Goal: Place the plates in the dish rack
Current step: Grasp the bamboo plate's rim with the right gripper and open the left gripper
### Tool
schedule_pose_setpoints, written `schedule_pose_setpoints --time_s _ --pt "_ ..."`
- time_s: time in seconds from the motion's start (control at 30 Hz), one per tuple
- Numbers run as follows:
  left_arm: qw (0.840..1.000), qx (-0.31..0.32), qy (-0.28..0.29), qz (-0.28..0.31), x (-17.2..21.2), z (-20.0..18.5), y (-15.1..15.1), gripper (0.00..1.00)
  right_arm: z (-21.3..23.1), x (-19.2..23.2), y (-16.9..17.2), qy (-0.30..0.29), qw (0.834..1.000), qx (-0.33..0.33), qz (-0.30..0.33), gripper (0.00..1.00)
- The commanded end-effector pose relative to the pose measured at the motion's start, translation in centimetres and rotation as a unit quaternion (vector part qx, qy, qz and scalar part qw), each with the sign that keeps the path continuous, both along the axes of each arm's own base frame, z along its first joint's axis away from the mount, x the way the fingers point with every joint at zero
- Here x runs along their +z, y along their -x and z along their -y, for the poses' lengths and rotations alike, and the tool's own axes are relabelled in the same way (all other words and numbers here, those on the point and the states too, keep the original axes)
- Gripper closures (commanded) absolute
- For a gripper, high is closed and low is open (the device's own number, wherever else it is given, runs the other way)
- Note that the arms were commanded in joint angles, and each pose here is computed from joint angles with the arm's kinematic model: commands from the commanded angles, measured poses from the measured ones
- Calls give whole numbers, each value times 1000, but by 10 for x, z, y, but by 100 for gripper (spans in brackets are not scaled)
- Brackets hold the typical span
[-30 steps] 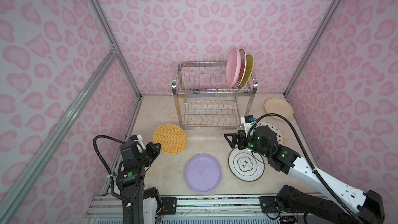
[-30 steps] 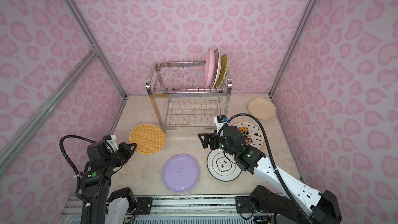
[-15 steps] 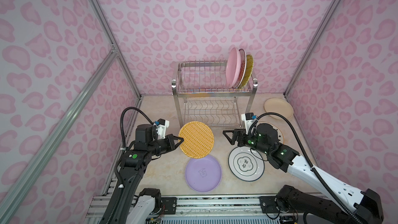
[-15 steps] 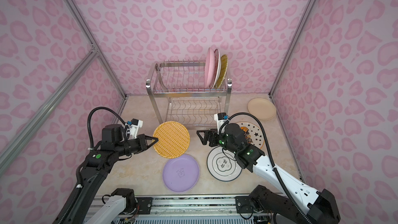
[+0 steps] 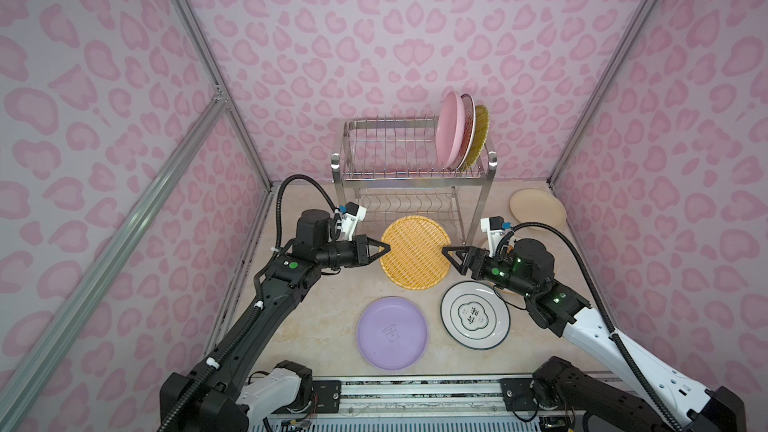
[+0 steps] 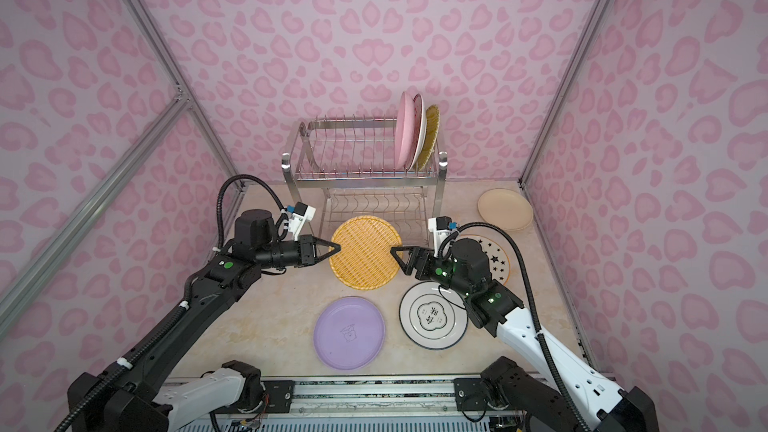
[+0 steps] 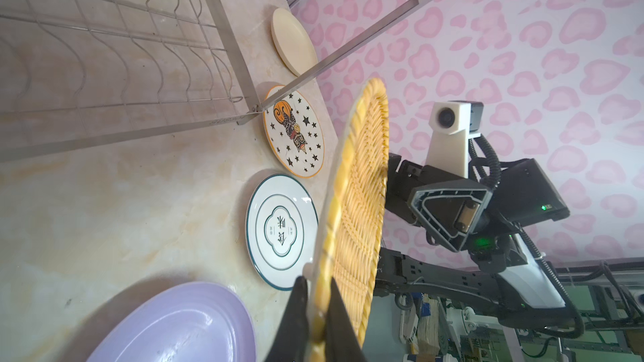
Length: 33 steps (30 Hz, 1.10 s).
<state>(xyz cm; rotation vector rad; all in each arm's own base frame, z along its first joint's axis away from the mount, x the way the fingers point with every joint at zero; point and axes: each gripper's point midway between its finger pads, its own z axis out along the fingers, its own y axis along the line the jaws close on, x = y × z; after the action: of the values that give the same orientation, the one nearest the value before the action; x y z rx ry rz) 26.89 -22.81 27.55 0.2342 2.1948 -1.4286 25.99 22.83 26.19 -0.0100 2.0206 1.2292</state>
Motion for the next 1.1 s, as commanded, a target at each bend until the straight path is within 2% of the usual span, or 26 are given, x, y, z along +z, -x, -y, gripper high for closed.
schedule_pose_setpoints --time_s 0.0,0.13,0.27,0.33,0.57,0.8,1.07 --pt "997 -22 40 63 28 12 -9 97 -4 6 3 -31 999 14 -9 27" --pt "997 -23 33 63 13 12 -12 97 -5 8 3 -38 999 16 -14 37" --pt "996 -29 39 74 17 12 -6 97 -4 11 5 -53 998 14 -14 42" --pt "996 -26 31 81 17 9 -4 97 -3 11 5 -58 998 10 -16 48" --pt "996 -33 33 72 13 11 -3 97 -4 8 0 -66 998 4 -23 59" --pt "997 -29 28 67 9 10 -4 97 -4 10 -1 -87 996 -3 -28 67" --pt "998 -25 25 60 6 9 -5 97 0 7 1 -101 994 -12 -29 73"
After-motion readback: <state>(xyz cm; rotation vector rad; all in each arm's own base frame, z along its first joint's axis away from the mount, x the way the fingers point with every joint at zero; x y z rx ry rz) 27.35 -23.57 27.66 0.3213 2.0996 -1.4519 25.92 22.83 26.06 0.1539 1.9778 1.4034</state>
